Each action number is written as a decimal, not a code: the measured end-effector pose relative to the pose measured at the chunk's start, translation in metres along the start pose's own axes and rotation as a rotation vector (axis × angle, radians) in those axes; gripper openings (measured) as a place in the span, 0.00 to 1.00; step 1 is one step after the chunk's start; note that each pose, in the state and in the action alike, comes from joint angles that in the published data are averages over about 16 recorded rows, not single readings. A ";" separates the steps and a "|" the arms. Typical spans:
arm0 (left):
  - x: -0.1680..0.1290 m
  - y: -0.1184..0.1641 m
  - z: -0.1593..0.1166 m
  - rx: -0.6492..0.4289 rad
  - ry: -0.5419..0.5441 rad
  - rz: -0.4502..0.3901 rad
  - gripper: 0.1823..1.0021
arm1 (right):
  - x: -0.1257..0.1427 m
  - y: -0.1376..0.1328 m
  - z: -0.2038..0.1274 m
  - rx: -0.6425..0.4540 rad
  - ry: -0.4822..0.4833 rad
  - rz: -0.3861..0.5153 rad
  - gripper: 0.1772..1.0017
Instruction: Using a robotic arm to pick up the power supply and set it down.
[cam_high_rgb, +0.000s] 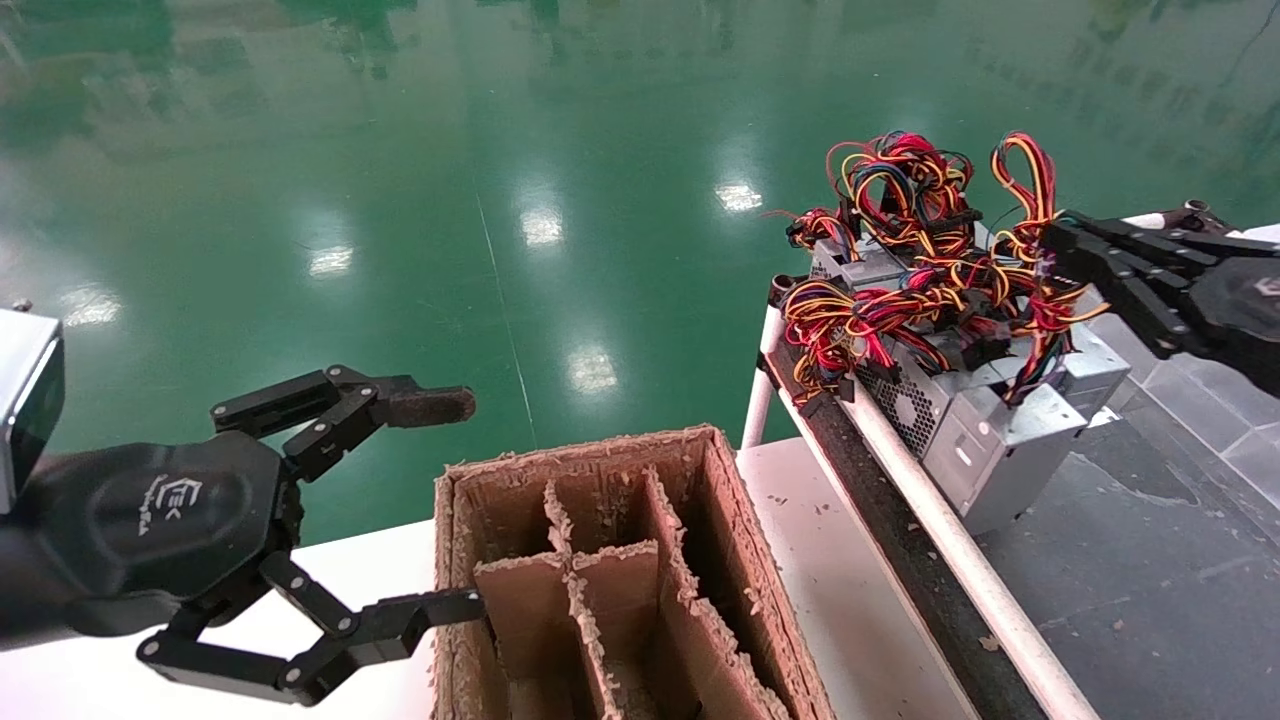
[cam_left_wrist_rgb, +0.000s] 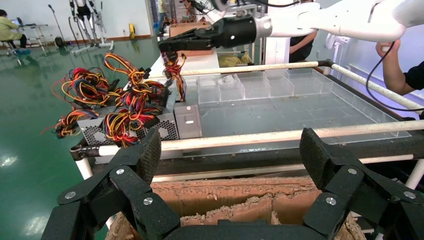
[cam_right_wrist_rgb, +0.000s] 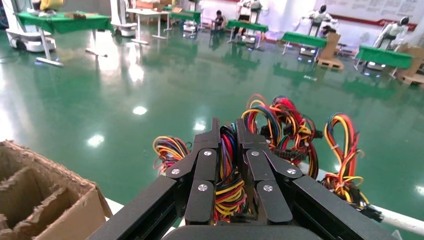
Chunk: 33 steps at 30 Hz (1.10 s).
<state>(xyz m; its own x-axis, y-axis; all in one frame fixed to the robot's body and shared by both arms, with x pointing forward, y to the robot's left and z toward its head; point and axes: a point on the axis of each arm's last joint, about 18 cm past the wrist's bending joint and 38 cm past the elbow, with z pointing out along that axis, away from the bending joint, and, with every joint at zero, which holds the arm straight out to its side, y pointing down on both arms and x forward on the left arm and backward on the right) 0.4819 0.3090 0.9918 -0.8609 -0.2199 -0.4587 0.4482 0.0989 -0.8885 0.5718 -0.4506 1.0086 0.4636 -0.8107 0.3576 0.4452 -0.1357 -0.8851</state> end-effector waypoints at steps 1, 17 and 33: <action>0.000 0.000 0.000 0.000 0.000 0.000 1.00 | 0.001 0.001 0.003 -0.003 -0.003 0.001 0.08; 0.000 0.000 0.000 0.000 0.000 0.000 1.00 | 0.008 0.005 0.013 0.000 -0.040 0.026 0.18; 0.000 0.000 0.000 0.000 0.000 0.000 1.00 | 0.007 -0.023 0.011 0.121 -0.087 0.009 0.54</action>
<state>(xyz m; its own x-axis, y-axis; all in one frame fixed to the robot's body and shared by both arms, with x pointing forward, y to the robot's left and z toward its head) 0.4819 0.3090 0.9918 -0.8610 -0.2201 -0.4586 0.4480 0.0989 -0.8885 0.5725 -0.4466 1.0349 0.5300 -0.7585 0.3792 0.5277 -0.0550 -0.8476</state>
